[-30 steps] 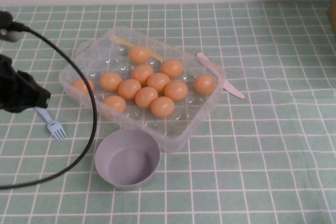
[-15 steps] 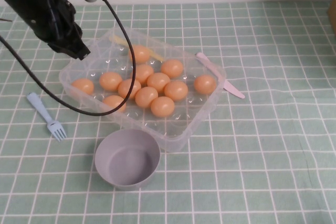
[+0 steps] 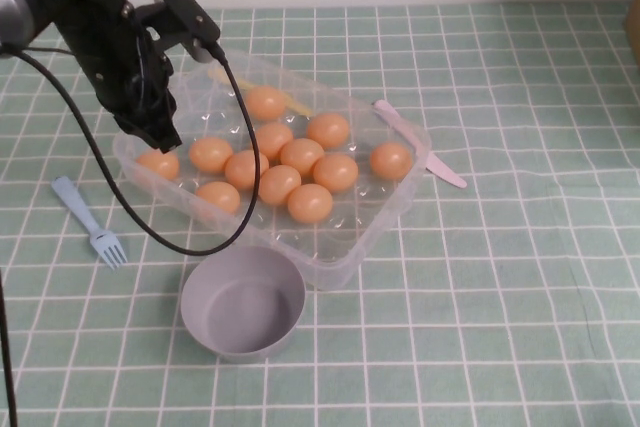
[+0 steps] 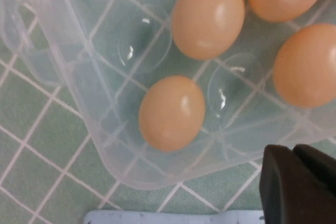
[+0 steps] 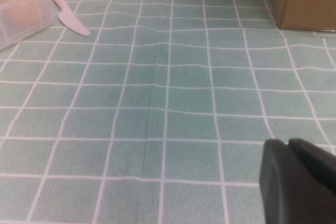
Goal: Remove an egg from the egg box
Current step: Pick up the egg from the plastic box
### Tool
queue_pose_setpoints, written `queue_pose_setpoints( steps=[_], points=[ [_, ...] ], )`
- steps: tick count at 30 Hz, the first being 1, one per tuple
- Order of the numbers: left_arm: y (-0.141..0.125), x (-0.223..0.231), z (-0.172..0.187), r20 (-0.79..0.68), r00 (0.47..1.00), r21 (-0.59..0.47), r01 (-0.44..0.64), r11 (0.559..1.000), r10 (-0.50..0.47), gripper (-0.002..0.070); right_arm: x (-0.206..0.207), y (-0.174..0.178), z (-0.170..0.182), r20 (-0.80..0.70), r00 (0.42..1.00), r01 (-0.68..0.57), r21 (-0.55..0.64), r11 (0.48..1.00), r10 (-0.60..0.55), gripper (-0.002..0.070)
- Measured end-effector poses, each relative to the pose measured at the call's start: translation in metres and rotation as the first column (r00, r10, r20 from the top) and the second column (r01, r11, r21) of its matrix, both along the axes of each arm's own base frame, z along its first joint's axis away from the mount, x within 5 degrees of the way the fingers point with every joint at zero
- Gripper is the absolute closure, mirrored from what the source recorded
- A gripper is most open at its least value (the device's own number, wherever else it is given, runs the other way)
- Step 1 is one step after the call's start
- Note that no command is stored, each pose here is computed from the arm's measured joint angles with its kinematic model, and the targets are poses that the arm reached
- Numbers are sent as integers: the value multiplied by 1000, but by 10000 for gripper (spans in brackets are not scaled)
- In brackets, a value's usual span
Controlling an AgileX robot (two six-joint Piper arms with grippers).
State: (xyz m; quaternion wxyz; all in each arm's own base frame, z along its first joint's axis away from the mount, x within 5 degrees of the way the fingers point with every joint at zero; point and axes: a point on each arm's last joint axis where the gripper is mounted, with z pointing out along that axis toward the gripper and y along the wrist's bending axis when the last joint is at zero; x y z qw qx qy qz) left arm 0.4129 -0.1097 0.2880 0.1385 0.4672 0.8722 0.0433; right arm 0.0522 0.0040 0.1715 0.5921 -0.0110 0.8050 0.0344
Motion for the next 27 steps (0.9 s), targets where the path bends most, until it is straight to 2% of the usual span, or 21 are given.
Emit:
queue_pose_setpoints(
  steps=[6,8,12,14,16,20,27],
  points=[
    [-1,12,-28,-36,999,41,8,999,-6,675,0,0,0,0,1000,0,0,1000,0,694],
    [0,14,-35,-48,999,53,9,999,-7,639,0,0,0,0,1000,0,0,1000,0,694],
    [-2,20,-46,-47,999,63,13,998,-10,494,0,0,0,0,1000,0,0,1000,0,694],
    [-5,22,-48,-22,1000,60,20,998,-19,385,0,0,0,0,1000,0,0,1000,0,694],
    [-9,23,-47,-5,999,72,32,997,-32,324,0,0,0,0,1000,0,0,1000,0,694],
    [-12,24,-47,26,998,107,53,993,-56,285,0,0,0,0,1000,0,0,1000,0,694],
    [-10,30,-60,24,998,156,54,986,-59,279,0,0,0,0,1000,0,0,1000,0,694]
  ],
)
